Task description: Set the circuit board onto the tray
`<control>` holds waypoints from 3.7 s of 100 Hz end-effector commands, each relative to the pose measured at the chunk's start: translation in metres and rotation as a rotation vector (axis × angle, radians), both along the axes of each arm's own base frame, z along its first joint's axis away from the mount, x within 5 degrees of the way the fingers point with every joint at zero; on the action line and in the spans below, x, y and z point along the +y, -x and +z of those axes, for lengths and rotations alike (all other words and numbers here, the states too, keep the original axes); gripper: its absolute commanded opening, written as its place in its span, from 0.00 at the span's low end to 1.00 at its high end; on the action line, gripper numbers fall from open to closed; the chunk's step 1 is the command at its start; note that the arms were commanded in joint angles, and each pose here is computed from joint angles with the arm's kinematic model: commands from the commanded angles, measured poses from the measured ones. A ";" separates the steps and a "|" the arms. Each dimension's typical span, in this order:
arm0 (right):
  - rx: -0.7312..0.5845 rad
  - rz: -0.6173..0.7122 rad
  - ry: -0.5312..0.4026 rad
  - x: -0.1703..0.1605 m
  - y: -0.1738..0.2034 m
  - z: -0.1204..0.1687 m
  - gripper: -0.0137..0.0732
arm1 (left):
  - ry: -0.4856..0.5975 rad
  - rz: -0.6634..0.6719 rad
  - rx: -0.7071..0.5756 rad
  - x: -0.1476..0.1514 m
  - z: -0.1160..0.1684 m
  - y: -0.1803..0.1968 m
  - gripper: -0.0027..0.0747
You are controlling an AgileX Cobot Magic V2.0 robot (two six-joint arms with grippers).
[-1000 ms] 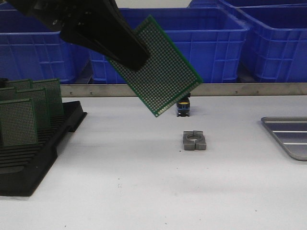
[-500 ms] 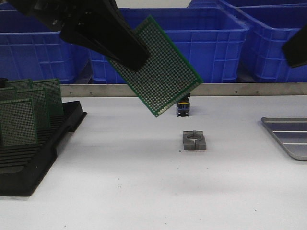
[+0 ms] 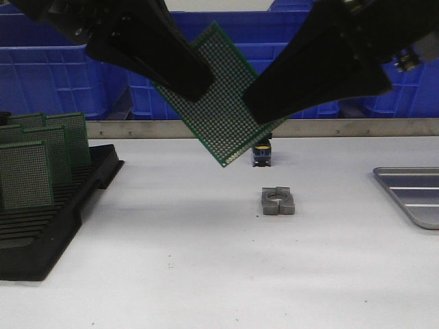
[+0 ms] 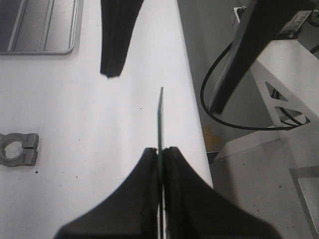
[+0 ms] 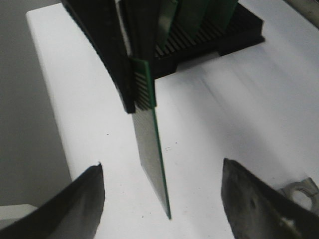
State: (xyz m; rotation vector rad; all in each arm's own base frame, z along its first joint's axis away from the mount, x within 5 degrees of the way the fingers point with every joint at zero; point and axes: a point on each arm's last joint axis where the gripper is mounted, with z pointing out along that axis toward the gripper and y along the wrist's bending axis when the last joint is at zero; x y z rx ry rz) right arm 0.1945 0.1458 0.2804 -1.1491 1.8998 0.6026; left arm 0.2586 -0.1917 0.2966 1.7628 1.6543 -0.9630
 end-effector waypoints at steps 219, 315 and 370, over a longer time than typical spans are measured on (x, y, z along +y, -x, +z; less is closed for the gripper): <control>0.476 -1.028 -0.140 -0.178 -0.129 -0.084 0.29 | -0.040 0.129 -0.206 0.004 0.015 -0.014 0.76; 0.434 -1.060 -0.120 -0.183 -0.130 -0.083 0.90 | -0.635 0.307 -0.407 0.084 -0.005 -0.051 0.76; 0.441 -1.053 -0.122 -0.182 -0.130 -0.083 0.90 | -0.643 0.417 -0.284 0.114 -0.039 -0.080 0.76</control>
